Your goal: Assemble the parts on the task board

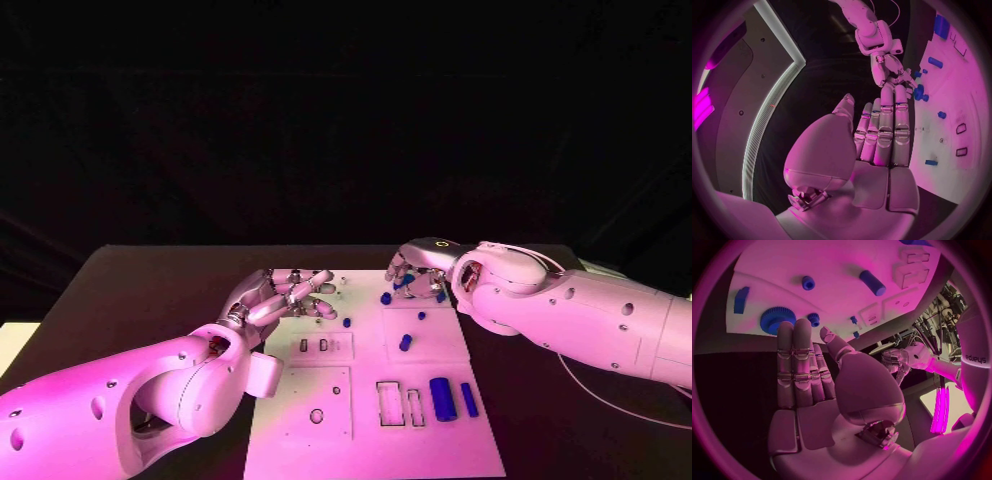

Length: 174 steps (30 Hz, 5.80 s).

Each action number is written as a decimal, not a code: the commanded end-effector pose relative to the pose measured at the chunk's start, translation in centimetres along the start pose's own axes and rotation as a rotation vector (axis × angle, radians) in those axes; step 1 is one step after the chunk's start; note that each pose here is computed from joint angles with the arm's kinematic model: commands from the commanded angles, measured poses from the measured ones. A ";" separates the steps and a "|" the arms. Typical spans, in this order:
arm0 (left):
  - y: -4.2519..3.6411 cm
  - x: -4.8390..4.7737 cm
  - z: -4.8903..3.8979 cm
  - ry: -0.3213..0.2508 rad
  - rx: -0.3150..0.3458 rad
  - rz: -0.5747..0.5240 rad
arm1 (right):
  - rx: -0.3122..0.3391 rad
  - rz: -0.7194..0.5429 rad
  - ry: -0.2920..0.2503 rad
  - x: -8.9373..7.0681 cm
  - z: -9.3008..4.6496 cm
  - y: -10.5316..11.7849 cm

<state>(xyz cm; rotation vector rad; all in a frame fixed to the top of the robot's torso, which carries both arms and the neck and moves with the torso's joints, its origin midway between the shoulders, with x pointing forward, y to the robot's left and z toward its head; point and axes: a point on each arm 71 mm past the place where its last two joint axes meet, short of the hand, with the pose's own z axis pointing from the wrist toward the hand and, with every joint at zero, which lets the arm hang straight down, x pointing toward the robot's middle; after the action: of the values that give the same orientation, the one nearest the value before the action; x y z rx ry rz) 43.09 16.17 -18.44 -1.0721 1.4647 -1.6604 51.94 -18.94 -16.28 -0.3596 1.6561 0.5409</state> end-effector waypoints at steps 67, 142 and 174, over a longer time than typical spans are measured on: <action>-0.31 0.35 -0.23 0.037 -0.019 -0.016 | 0.014 -0.043 -0.166 -1.5 3.4 3.1; -0.41 -0.37 -0.46 0.027 -0.026 -0.011 | 0.255 0.168 -0.089 -3.3 -2.7 -4.0; -0.28 -0.45 -0.25 0.028 -0.028 -0.011 | 0.274 0.108 0.045 -0.9 -0.3 -3.8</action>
<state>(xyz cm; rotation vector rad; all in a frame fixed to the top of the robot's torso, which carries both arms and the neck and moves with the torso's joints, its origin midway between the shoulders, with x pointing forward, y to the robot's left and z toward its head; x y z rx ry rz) 43.13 16.97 -18.38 -1.0877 1.5023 -1.6466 53.92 -22.45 -15.56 -0.0394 1.7494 0.4121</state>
